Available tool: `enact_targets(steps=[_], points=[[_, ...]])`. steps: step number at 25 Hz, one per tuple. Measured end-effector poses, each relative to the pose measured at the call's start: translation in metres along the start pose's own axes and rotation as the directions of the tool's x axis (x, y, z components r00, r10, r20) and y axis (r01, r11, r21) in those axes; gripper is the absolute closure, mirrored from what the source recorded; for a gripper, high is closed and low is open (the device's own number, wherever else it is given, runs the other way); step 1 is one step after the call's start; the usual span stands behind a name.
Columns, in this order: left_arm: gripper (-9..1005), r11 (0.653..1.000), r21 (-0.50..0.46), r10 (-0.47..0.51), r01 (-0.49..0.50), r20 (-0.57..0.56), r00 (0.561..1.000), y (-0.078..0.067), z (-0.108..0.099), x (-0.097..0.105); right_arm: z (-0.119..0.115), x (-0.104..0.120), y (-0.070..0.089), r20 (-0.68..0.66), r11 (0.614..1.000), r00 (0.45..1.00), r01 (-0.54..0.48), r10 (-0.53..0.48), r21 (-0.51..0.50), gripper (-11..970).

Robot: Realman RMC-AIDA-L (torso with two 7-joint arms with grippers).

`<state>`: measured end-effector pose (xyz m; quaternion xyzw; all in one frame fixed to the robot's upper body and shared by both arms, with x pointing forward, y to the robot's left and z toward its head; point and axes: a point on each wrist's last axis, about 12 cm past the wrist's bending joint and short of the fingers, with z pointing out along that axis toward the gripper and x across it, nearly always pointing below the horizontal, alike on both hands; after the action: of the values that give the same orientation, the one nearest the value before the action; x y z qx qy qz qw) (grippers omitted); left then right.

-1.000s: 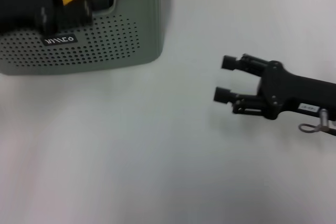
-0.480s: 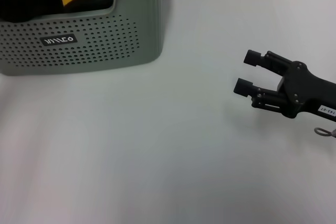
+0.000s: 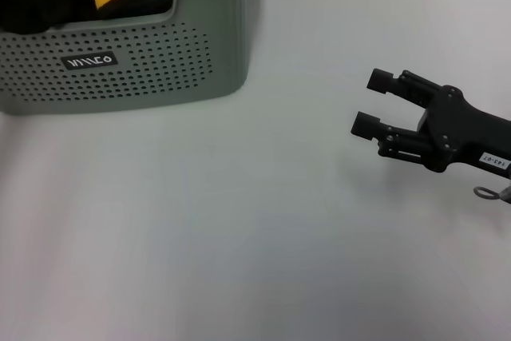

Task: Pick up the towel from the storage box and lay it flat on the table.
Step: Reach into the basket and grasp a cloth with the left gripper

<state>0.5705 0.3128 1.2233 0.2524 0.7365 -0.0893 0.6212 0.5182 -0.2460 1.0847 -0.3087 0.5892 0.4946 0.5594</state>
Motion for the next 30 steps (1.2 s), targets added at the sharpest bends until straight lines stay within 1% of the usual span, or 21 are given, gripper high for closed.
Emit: enact_targets(steps=[5,11,17,22,26,30], points=[[311,0.999,-0.009,-0.032,0.031,-0.014,0.999,0.003,0.002,0.003,0.001,0.000,0.000,-0.001,1.000,1.000,0.010,-0.011,-0.001,88],[326,0.994,-0.044,-0.098,0.097,-0.014,0.995,0.016,0.007,0.004,0.000,0.002,0.001,-0.003,1.000,1.000,0.002,-0.002,0.002,89],[342,0.995,-0.056,-0.077,0.077,0.004,0.997,0.018,0.006,-0.005,-0.005,0.006,0.003,0.000,1.000,1.000,-0.001,0.001,0.014,89],[355,0.991,-0.056,-0.122,0.122,0.000,0.992,0.017,0.004,-0.003,-0.007,0.008,0.005,0.003,1.000,1.000,0.000,0.000,0.021,89],[385,0.991,-0.031,-0.132,0.132,-0.018,0.991,0.009,0.007,0.002,-0.007,0.009,0.005,0.002,1.000,1.000,-0.001,0.001,0.019,89],[403,0.991,-0.006,-0.135,0.135,-0.028,0.990,0.001,0.009,0.001,-0.007,0.009,0.006,0.001,1.000,1.000,-0.001,0.001,0.016,89]])
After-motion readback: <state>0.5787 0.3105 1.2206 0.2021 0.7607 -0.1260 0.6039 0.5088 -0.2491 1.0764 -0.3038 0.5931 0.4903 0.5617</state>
